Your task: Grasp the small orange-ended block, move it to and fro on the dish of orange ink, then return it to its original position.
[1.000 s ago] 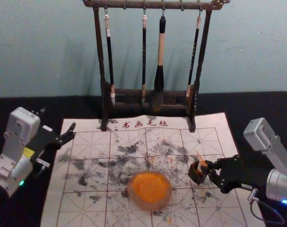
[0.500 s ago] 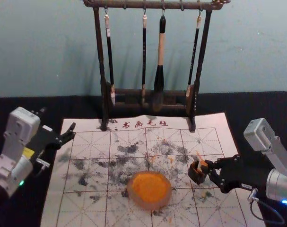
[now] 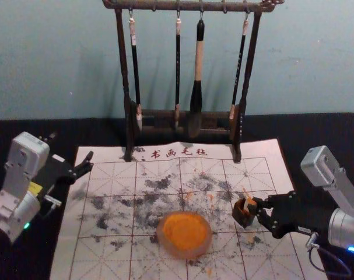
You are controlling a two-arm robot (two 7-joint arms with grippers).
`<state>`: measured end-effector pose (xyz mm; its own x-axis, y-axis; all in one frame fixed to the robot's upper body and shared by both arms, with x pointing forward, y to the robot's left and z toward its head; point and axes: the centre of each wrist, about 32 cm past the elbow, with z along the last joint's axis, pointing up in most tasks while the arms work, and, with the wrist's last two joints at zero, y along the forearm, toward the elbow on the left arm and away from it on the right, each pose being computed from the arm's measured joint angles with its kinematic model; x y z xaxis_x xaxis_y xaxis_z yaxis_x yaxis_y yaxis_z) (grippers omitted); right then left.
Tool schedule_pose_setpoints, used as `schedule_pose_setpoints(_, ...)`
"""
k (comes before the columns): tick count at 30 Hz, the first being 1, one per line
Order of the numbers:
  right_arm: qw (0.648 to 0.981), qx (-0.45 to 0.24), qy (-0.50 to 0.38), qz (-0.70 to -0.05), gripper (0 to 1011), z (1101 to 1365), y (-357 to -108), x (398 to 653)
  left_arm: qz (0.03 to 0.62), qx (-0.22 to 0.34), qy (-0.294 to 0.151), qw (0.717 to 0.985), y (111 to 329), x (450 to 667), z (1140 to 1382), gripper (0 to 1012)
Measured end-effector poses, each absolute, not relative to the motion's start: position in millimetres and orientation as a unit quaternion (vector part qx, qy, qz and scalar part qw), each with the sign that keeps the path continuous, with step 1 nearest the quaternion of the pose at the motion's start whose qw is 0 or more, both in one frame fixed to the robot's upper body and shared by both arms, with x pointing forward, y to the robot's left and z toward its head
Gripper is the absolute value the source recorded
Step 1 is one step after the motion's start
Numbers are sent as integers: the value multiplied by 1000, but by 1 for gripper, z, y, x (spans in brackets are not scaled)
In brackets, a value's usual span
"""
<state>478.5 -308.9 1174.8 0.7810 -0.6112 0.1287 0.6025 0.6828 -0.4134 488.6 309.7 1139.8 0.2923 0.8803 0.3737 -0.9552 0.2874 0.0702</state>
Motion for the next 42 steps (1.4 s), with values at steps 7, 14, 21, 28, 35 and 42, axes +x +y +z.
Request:
schedule_pose_setpoints(7, 917, -222, 10, -331, 306, 1175, -309, 478, 580, 141, -132, 791, 310, 489, 1140, 1001)
schedule_pose_setpoints(14, 917, -222, 10, -331, 539, 1175, -309, 478, 580, 141, -132, 791, 310, 489, 1140, 1001)
schedule_pose_setpoints(21, 917, -222, 10, -331, 777, 1175, -309, 478, 580, 141, -132, 791, 310, 489, 1140, 1001)
schedule_pose_setpoints(28, 917, -222, 10, -331, 963, 1175, -309, 478, 580, 141, -132, 791, 310, 489, 1140, 1001)
schedule_pose_setpoints(35, 917, -222, 10, -331, 1000, 1175, -309, 479, 580, 141, -132, 791, 310, 489, 1140, 1002)
schedule_pose_setpoints(42, 910, -183, -22, -370, 1000, 1174, -305, 471, 580, 141, -132, 791, 310, 489, 1140, 1001)
